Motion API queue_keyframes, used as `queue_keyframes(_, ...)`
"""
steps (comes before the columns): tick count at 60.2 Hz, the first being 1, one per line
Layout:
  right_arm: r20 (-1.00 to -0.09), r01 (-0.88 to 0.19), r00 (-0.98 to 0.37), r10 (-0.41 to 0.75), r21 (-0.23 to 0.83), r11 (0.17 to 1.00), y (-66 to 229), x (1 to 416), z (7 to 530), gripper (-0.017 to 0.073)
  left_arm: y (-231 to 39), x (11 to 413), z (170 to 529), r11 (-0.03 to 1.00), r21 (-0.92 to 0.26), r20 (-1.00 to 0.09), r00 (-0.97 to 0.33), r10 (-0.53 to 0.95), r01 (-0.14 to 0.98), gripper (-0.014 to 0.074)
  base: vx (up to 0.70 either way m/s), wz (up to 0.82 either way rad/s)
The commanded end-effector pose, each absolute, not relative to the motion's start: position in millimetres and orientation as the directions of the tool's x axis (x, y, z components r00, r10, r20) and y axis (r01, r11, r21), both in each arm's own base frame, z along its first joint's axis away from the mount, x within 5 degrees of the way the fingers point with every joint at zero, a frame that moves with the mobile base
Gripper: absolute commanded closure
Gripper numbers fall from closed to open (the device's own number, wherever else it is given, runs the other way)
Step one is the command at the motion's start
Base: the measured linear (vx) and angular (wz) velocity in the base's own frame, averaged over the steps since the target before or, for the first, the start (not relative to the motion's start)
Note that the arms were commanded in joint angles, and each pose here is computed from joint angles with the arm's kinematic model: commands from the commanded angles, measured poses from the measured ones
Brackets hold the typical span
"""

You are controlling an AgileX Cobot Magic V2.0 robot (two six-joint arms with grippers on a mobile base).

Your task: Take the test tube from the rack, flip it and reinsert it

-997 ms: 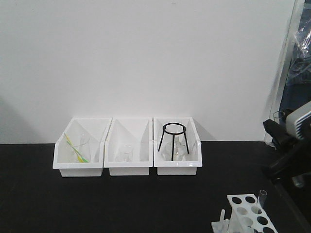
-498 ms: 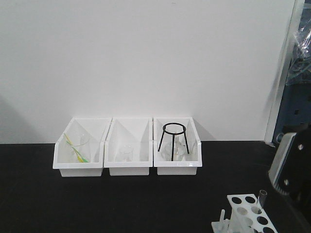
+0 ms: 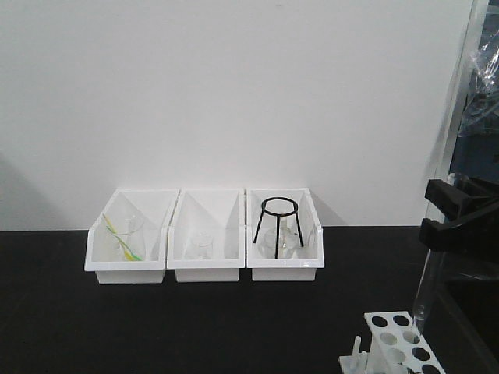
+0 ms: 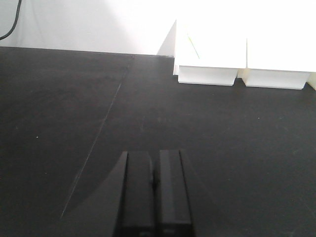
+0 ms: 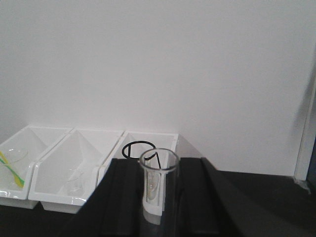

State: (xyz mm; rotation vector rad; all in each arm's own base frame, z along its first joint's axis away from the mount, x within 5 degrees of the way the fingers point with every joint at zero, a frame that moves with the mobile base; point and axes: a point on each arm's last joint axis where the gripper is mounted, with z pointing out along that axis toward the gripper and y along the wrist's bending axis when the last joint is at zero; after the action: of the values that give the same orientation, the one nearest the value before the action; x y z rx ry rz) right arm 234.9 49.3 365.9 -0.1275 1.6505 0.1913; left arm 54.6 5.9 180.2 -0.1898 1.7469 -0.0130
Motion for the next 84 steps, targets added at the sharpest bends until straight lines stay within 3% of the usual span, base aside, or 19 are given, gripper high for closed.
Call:
queue_keyframes(1, -0.993, -0.180, 0.052, 0.108, 0.097, 0.979, 45, 231, 378, 0.0568, 5, 55, 187, 0.988, -0.122, -0.988, -0.086, -0.130, -0.099, 0.0600, 0.00, 0.00)
queue_keyframes(24, -0.991, -0.099, 0.079, 0.109, 0.101, 0.990, 35, 218, 312, 0.0568, 5, 55, 187, 0.988, -0.122, -0.988, -0.086, -0.130, -0.099, 0.0600, 0.00, 0.00)
queue_keyframes(44, -0.998, -0.105, 0.062, 0.026, 0.019, 0.994, 38, 227, 300, 0.0568, 5, 55, 187, 0.988, -0.122, -0.988, -0.086, -0.130, -0.099, 0.0600, 0.00, 0.00)
queue_keyframes(84, -0.997, -0.113, 0.028, 0.066, 0.062, 0.992, 42, 241, 284, 0.0568, 5, 55, 187, 0.988, -0.122, -0.988, -0.086, -0.130, -0.099, 0.0600, 0.00, 0.00)
